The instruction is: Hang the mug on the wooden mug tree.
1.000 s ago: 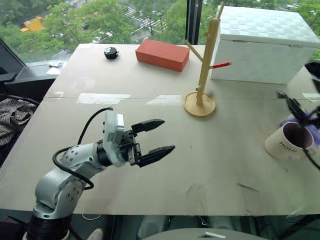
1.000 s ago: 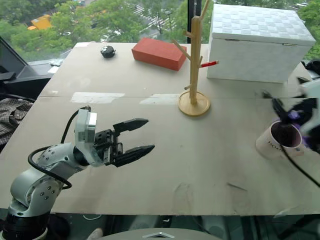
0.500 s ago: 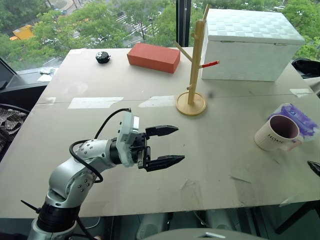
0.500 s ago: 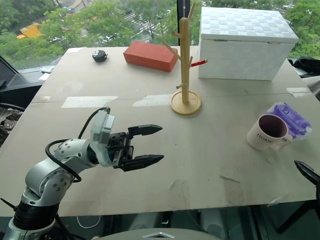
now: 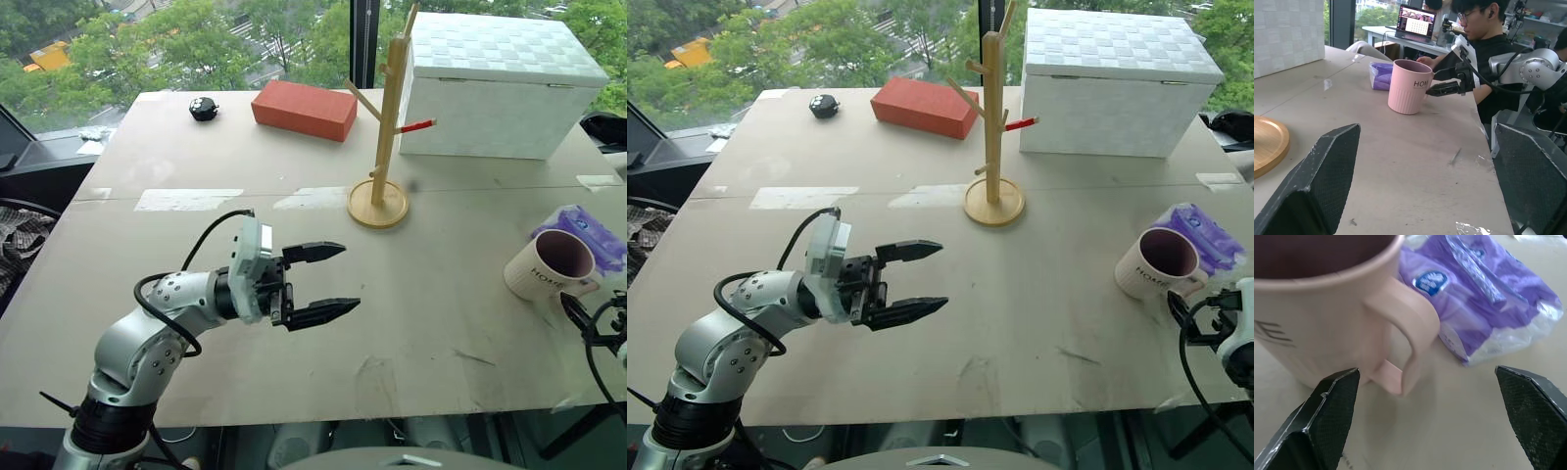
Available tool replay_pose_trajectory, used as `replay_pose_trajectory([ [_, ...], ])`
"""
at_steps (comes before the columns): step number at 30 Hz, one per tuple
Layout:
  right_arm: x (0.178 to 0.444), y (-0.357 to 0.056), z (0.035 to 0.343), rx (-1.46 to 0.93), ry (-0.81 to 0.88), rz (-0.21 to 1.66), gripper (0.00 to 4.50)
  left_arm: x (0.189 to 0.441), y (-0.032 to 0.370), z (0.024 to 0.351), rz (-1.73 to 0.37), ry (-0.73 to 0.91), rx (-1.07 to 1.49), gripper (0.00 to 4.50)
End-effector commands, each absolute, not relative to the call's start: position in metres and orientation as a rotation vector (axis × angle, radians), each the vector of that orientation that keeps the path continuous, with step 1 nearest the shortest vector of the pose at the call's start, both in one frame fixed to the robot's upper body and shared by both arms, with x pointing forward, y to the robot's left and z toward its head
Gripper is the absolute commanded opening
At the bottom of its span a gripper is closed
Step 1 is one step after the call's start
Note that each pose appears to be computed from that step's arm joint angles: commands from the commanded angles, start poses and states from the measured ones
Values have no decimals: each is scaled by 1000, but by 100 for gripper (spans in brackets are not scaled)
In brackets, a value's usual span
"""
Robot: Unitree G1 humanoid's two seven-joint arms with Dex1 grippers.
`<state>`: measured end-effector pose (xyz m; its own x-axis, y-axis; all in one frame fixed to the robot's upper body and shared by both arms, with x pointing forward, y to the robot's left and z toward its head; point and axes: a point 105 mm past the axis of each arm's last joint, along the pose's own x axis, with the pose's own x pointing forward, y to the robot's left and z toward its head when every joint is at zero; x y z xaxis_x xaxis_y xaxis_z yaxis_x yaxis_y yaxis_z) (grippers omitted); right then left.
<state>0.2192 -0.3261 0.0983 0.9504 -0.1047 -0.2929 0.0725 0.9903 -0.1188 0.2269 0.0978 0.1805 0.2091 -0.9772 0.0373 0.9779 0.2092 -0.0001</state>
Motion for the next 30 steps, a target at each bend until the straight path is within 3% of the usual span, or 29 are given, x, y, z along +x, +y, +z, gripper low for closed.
replay_pose_trajectory([
  [1, 225, -328, 102, -155, 262, -122, 330, 222, 98, 191, -1360, -82, 4, 450],
  [4, 233, -326, 99, -156, 235, -126, 204, 221, 98, 191, -1359, -80, -2, 450],
  [8, 241, -323, 101, -165, 201, -109, 2, 215, 99, 188, -1386, -57, -2, 450],
  [13, 247, -320, 106, -200, 174, -57, 2, 205, 99, 184, -1435, -32, -9, 450],
  [18, 261, -292, 140, -246, 80, 131, 2, 204, 97, 186, -1407, -64, -52, 450],
  [24, 310, -226, 205, -329, -39, 424, 2, 221, 119, 196, -1160, -282, -147, 450],
  [30, 346, -185, 234, -393, -25, 657, 2, 213, 142, 189, -1058, -339, -146, 450],
])
